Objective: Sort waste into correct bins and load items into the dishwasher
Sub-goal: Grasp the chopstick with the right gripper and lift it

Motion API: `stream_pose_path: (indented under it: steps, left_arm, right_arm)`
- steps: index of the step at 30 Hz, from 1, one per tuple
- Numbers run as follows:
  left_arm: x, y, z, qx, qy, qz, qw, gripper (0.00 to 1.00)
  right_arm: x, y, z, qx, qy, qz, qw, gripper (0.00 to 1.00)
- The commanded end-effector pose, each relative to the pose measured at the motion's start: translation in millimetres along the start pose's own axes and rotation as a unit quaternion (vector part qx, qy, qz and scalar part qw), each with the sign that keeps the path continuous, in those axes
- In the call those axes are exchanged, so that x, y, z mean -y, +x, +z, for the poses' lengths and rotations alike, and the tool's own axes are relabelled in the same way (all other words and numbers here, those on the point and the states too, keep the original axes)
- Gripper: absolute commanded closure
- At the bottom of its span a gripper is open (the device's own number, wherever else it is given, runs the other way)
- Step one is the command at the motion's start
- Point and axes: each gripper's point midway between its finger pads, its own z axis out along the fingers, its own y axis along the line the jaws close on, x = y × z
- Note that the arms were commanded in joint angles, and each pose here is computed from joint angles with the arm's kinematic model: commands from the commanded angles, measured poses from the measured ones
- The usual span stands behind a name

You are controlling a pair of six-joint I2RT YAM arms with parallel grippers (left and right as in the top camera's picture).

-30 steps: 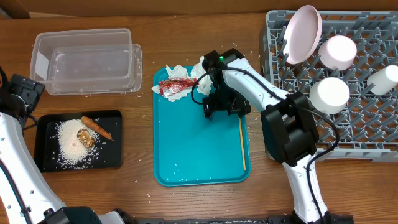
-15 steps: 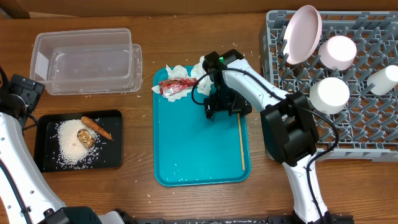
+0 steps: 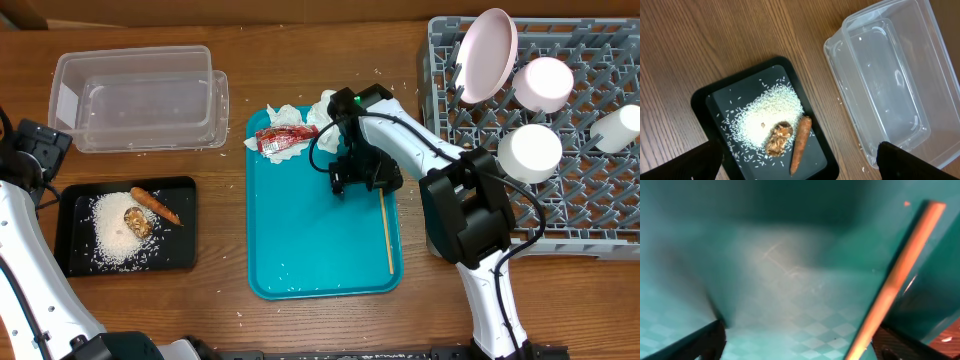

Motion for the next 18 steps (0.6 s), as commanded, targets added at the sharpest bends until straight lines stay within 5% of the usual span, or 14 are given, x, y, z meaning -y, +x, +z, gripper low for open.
stream_pose_path:
  steps: [1,9,16,18]
  left_arm:
    - [0.7,0.9,1.7,-0.003,0.000,-0.005,1.000,0.00]
    - [0.7,0.8,1.7,-0.002,-0.001,-0.005,1.000,0.00]
    - [0.7,0.9,1.7,-0.003,0.000,-0.005,1.000,0.00]
    - [0.7,0.9,1.7,-0.003,0.000,-0.005,1.000,0.00]
  right_arm:
    - [2.3,1.2,-3.4,0.007,0.001,0.002,1.000,0.18]
    - [2.3,0.7,-3.7,0.008,0.000,0.002,1.000,0.71]
    - [2.3,0.6,-3.8,0.008,0.000,0.002,1.000,0.96]
    - [1.7,-0.2,-6.2,0.010,-0.001,0.002,1.000,0.96]
